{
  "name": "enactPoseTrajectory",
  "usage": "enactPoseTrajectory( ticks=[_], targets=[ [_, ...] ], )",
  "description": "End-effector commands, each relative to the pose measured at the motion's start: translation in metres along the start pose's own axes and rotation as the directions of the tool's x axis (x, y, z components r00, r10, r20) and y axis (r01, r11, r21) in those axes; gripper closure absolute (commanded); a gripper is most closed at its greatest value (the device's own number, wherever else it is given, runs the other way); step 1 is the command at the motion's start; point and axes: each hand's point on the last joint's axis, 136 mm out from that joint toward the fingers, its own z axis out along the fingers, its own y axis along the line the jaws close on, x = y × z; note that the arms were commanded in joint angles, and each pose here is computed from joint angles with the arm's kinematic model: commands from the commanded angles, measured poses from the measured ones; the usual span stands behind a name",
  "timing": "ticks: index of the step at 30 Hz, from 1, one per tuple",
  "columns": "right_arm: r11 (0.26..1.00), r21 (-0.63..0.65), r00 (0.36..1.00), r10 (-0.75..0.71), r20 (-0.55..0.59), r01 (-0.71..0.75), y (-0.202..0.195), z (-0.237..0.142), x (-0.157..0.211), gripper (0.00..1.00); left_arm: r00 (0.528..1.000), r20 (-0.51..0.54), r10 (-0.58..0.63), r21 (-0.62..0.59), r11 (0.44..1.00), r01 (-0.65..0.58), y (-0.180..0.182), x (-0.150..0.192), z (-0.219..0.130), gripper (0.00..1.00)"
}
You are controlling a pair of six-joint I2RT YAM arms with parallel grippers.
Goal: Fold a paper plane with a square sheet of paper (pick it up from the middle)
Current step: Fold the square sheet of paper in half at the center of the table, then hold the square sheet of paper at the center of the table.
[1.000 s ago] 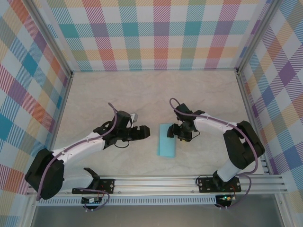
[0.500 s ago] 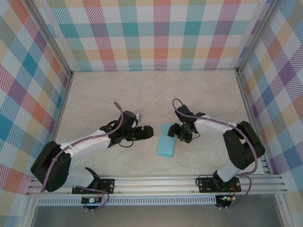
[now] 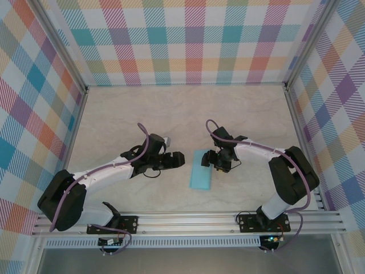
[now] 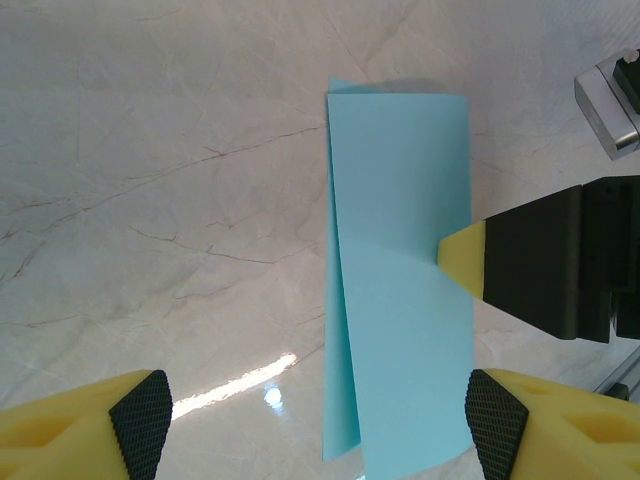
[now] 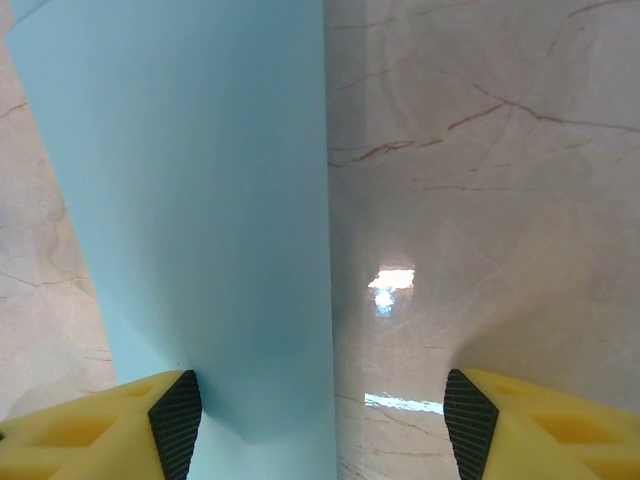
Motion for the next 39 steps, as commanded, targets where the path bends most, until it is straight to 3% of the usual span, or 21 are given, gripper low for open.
enactPoseTrajectory(
  ticks=[1,13,27,39],
  targets=[
    [1.0,0.007,1.0,0.014,0.005,-0.014,0.001,-0.001,-0.004,0.32,1.0,0.02,0.009,0.019,1.0,-0.009,-0.011,-0.008,-0.001,0.2],
    [0.997,0.011,0.997,0.075,0.014,-0.075,-0.002,0.008,-0.007,0.31,1.0,0.012,0.008,0.021,1.0,-0.008,-0.012,-0.007,0.002,0.2],
    [1.0,-0.011,0.999,0.003,-0.038,-0.004,0.005,0.012,-0.002,0.29,1.0,0.004,0.009,0.023,1.0,-0.009,-0.012,-0.006,0.004,0.2],
    [0.996,0.073,0.998,0.052,-0.032,-0.049,-0.01,0.018,-0.003,0.29,1.0,-0.001,0.015,0.027,1.0,-0.015,-0.014,-0.005,0.006,0.21]
  ],
)
